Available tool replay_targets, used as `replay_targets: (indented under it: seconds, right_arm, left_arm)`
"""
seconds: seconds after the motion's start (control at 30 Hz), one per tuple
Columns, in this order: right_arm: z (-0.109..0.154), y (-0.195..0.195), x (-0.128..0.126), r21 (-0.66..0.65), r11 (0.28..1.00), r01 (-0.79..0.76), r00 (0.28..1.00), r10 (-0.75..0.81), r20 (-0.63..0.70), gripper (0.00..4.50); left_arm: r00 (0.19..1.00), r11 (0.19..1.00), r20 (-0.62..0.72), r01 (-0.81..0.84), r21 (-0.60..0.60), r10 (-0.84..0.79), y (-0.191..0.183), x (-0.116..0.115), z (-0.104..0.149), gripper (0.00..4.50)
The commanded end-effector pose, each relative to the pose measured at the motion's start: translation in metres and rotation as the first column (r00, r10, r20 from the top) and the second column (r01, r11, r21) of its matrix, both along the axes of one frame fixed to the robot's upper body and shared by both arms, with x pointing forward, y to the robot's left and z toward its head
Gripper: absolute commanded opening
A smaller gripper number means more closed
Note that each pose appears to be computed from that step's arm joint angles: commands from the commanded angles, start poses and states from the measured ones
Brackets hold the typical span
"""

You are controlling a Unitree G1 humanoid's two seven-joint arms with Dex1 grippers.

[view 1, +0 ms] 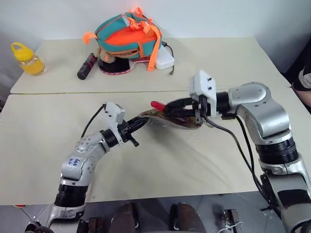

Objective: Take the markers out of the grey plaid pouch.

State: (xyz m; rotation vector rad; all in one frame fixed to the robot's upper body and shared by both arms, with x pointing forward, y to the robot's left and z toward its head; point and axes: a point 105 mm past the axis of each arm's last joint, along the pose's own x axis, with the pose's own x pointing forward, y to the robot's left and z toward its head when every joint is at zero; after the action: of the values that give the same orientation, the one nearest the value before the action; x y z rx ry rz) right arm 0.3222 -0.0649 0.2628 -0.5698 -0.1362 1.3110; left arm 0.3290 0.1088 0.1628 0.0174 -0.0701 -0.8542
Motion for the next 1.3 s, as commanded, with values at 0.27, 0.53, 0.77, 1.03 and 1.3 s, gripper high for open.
replay_targets:
  seconds: [0.27,0.53,0.77,1.03,1.3]
  right_arm:
    - [0.024,-0.039,0.034,0.019,0.980,0.199,0.951,-0.198,0.237,0.54]
    - [-0.060,-0.081,0.029,-0.269,0.931,0.248,0.962,-0.202,0.186,0.54]
    - [-0.104,-0.097,0.030,-0.345,0.897,0.277,0.956,-0.223,0.189,0.54]
    - [-0.111,-0.091,0.028,-0.262,0.936,0.236,0.970,-0.209,0.127,1.28]
    - [-0.109,-0.095,0.025,-0.224,0.943,0.246,0.968,-0.227,0.105,3.91]
  left_arm:
    - [0.892,0.923,0.361,-0.349,0.162,0.274,0.066,0.025,0.042,0.00]
    - [0.788,0.797,0.520,-0.527,0.294,0.330,0.126,0.014,0.051,0.00]
    - [0.877,0.823,0.408,-0.417,0.385,0.254,0.105,-0.005,-0.002,0.00]
    - [0.903,0.859,0.334,-0.383,0.341,0.271,0.105,-0.012,-0.015,1.52]
    - [0.919,0.906,0.299,-0.336,0.255,0.257,0.107,-0.023,-0.002,4.07]
